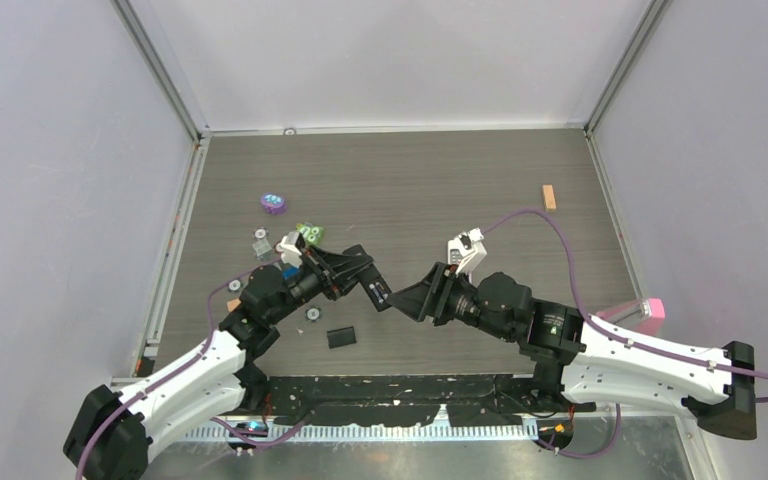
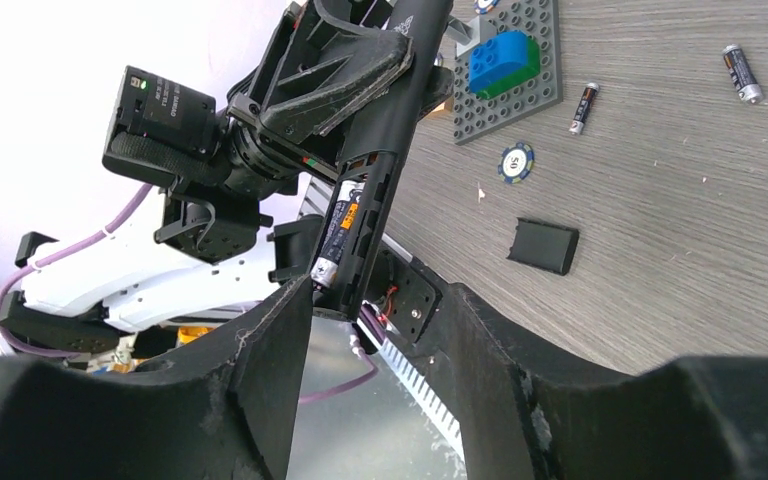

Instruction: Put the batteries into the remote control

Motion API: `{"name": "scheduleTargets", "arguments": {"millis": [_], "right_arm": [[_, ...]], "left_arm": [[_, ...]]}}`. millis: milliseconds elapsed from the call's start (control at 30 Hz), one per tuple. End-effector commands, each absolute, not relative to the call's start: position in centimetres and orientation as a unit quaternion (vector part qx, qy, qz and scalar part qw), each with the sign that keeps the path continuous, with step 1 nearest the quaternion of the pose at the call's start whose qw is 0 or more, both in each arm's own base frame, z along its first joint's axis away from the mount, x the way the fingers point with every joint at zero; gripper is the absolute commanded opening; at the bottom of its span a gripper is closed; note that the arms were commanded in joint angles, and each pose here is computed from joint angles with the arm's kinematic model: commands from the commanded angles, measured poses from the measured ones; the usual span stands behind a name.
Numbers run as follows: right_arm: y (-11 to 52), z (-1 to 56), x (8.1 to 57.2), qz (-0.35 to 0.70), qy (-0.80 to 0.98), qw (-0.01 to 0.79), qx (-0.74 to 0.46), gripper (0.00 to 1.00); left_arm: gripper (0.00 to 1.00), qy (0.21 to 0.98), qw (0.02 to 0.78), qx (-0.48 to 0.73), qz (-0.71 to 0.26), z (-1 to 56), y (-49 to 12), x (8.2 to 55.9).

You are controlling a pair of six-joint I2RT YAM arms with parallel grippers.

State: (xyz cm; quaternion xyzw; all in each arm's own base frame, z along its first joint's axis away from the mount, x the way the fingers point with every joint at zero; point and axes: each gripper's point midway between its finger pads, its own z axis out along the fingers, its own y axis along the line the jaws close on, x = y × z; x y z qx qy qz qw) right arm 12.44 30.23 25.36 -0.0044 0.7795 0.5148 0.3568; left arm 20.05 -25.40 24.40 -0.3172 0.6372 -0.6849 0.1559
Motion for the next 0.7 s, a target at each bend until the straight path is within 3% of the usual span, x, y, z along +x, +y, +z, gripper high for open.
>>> {"name": "scheduleTargets", "arguments": {"millis": [0,233,667], "right_arm": [[29.9,26.0,13.8,0.509,0.783,0.356,0.041,0.54],[30.3,25.5,14.1,0.504,0.794,0.337,0.045,0.47],[29.7,23.1,14.3,0.463,0.830,0.300,0.076,0.20]], "left_arm": [[0.00,0.606,0.162,-0.258,-0.735,29.6,-26.0,19.0],[0.00,0.600,0.172,-0.239,-0.744,30.7,-26.1,18.8],[0.00,0.588,0.190,-0.220,-0.755,31.9,-26.0,18.7]]}}
